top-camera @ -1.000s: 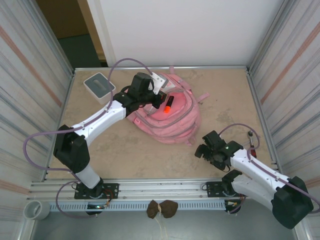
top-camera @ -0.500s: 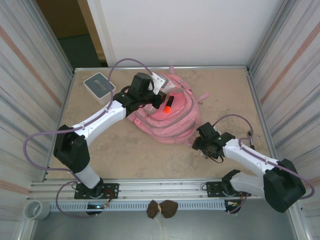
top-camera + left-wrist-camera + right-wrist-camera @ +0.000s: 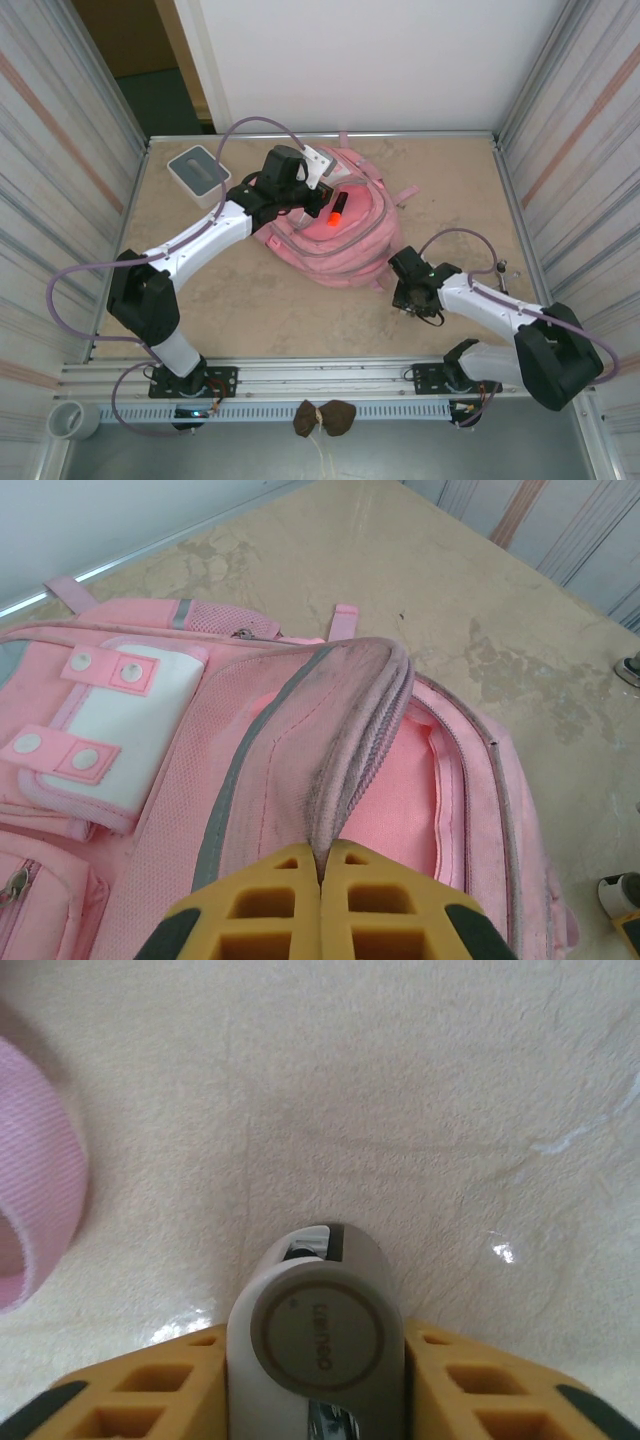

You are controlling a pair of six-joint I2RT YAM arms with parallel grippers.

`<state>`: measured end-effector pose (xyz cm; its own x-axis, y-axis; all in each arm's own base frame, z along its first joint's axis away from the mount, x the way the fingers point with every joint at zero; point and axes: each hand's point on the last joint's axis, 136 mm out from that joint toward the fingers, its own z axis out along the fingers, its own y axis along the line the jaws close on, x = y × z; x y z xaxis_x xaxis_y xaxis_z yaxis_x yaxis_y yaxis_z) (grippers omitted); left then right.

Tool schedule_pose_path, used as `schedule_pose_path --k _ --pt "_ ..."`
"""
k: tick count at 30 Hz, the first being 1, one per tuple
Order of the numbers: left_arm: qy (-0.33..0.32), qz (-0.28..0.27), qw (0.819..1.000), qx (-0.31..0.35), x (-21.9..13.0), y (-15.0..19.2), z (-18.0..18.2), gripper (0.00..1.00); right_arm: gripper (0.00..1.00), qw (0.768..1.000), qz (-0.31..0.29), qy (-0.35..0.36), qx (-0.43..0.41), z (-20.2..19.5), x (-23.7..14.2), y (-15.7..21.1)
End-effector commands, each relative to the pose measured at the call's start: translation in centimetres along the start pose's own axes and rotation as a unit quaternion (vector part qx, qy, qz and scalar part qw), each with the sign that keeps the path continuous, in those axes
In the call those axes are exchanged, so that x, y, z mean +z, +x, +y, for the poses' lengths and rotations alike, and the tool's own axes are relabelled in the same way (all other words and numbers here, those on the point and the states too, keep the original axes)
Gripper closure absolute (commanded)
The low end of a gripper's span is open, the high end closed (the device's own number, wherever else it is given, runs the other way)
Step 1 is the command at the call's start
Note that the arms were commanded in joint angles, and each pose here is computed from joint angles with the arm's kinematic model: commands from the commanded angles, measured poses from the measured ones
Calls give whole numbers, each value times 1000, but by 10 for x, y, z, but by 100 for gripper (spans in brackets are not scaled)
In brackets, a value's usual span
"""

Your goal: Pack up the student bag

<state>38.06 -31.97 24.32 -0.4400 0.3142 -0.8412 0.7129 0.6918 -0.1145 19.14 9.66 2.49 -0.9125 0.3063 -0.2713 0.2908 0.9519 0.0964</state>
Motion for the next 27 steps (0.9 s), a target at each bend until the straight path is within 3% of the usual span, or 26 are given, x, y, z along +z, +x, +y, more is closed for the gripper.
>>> schedule_pose_path --k 1,3,9,13,17,20,22,27 --pt "-11 -44 999 8 -14 -27 6 100 68 997 -37 -59 -14 23 -31 -19" --pt "-3 -47 999 6 -14 -28 3 100 72 992 -56 -114 -9 41 -50 -28" --pt "9 -54 998 -4 -17 -30 -2 100 71 960 -133 -246 4 95 -121 -78" --pt "30 -62 997 -17 -20 -34 -9 100 71 933 -137 -333 11 149 -144 -121" --pt "26 -63 997 -25 -22 -37 -8 100 70 918 -140 -372 20 193 -143 -161" --pt "26 -64 997 -30 -24 -42 -8 100 61 920 -127 -369 32 216 -122 -183" --pt "27 -65 997 -31 -25 -44 -8 100 48 922 -104 -371 37 224 -106 -188" --pt "23 -61 997 -29 -25 -41 -8 100 38 919 -100 -382 2 223 -112 -176"
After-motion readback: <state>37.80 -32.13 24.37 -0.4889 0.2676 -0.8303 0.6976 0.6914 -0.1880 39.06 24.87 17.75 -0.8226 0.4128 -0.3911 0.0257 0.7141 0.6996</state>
